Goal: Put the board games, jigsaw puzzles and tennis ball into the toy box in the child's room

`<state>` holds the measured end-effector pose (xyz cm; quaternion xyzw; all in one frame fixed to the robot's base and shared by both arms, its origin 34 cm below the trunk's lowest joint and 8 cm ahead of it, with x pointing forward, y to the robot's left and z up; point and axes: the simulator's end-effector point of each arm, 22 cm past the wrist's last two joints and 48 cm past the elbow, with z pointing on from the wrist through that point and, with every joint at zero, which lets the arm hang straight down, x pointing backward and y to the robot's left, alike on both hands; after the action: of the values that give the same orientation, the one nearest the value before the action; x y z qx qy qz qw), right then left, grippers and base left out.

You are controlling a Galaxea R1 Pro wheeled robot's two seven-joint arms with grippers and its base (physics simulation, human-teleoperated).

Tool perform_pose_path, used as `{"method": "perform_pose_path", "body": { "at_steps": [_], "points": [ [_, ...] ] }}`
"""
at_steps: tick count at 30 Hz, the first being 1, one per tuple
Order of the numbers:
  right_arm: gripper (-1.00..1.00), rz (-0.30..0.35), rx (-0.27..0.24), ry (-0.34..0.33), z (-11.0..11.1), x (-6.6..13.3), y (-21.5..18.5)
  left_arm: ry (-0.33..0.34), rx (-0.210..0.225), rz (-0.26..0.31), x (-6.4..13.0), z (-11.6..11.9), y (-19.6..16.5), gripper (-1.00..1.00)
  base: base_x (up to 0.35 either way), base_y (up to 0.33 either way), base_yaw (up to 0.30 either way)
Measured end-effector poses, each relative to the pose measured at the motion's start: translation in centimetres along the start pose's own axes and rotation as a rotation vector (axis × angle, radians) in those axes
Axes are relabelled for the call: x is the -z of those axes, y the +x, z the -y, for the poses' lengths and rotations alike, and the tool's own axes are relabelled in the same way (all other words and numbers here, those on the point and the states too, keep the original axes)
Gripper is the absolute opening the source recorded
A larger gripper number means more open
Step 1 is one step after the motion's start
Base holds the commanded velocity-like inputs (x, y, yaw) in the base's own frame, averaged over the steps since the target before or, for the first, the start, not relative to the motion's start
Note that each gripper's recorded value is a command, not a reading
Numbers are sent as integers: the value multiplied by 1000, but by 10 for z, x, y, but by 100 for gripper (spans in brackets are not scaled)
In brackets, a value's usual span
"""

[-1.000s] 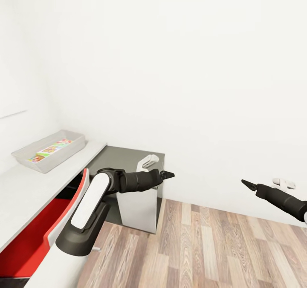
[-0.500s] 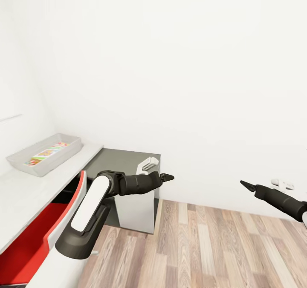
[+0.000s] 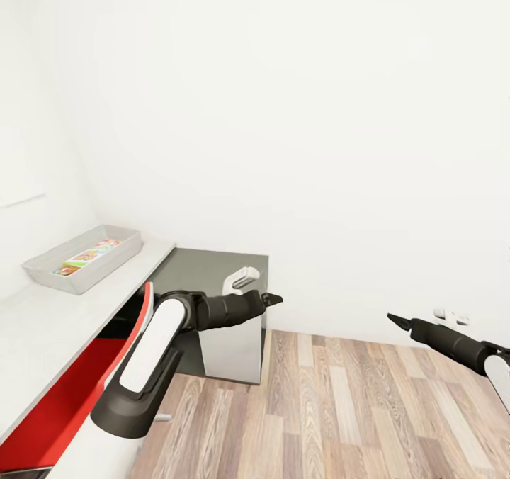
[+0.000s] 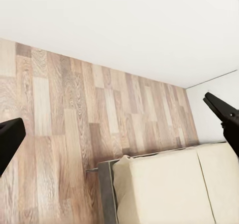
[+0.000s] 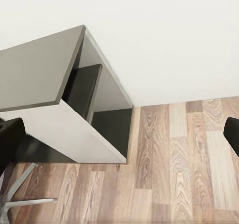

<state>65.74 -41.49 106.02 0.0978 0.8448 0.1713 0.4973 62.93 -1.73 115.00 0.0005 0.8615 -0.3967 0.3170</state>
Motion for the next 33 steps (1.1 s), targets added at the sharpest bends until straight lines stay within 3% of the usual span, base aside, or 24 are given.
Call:
{"method": "perform_pose_path", "body": {
  "at_steps": [10,14,18,33],
  "points": [
    [100,-32,-5,-1,0,-2,14,-69,39,7,-5,-32,21,100,-24,31,-30],
    [100,-67,-28,17,11,-6,31,-134,85,-21,-16,-62,40,100,-6,7,-7],
    [100,-94,-51,36,22,-7,44,-161,107,-35,-21,-76,51,100,-3,4,-4],
    [100,-163,-104,108,61,-8,85,-228,136,-54,-25,-103,77,100,-1,1,-1]
  ]
}}
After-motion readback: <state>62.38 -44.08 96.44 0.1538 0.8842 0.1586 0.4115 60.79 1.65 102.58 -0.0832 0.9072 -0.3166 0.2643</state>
